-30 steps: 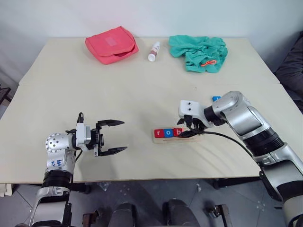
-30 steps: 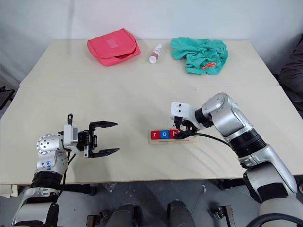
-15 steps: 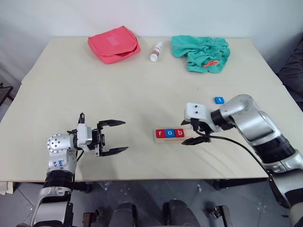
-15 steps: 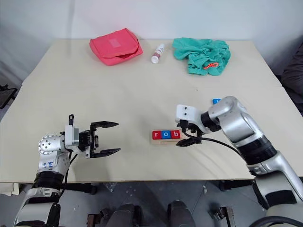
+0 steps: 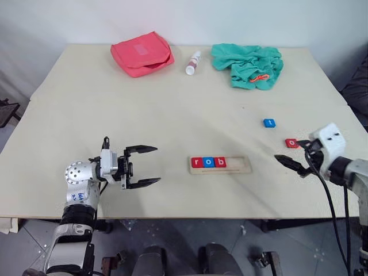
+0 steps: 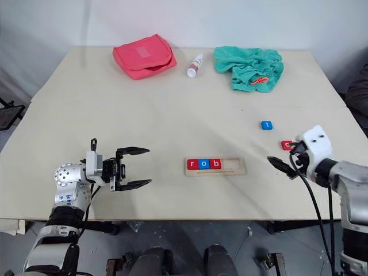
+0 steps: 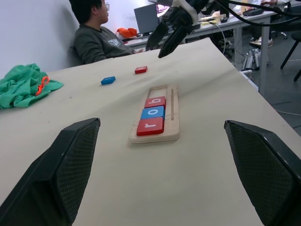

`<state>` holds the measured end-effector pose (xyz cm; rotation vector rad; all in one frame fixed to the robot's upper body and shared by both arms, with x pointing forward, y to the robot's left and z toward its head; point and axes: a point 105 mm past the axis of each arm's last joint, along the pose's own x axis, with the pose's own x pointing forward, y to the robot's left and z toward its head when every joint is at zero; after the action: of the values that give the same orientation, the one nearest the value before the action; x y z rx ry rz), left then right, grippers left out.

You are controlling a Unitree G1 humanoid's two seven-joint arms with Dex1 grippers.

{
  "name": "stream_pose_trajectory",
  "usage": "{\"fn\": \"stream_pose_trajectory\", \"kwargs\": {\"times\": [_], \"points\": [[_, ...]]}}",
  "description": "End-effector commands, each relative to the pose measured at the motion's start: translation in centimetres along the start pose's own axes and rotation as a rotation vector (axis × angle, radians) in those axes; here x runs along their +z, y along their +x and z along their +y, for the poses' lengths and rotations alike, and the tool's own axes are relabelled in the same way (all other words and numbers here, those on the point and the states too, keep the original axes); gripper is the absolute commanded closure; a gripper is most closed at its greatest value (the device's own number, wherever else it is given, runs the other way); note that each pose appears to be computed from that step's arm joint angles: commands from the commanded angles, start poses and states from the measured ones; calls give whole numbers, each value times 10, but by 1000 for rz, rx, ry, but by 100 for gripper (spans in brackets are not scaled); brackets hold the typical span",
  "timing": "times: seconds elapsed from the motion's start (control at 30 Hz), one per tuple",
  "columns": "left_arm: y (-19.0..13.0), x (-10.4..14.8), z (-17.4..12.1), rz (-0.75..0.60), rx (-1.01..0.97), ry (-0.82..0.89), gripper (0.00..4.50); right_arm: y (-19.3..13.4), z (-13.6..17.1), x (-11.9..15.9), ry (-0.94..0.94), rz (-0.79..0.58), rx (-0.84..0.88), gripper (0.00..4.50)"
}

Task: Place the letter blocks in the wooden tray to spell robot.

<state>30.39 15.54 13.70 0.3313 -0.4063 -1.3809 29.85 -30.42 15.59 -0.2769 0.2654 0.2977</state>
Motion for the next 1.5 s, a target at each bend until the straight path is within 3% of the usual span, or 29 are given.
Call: {"fn": "stream_pose_trajectory", "kwargs": {"times": [0.03, 0.23, 0.37, 0.63, 1.5], "points": [[2, 4, 4, -11, -25, 21, 0, -30, -21, 5, 19, -95, -138, 4], [3, 4, 8, -13, -36, 22, 0, -52, -35, -12, 53, -110, -177, 4], [5, 5, 9, -15, -43, 24, 0, -57, -35, -8, 68, -183, -120, 4], [7, 5, 9, -21, -50, 29, 0, -48, -28, -16, 30, -148, 5, 4], [4, 7, 8, -18, -40, 38, 0, -36, -27, -11, 44, -149, 19, 4]]}}
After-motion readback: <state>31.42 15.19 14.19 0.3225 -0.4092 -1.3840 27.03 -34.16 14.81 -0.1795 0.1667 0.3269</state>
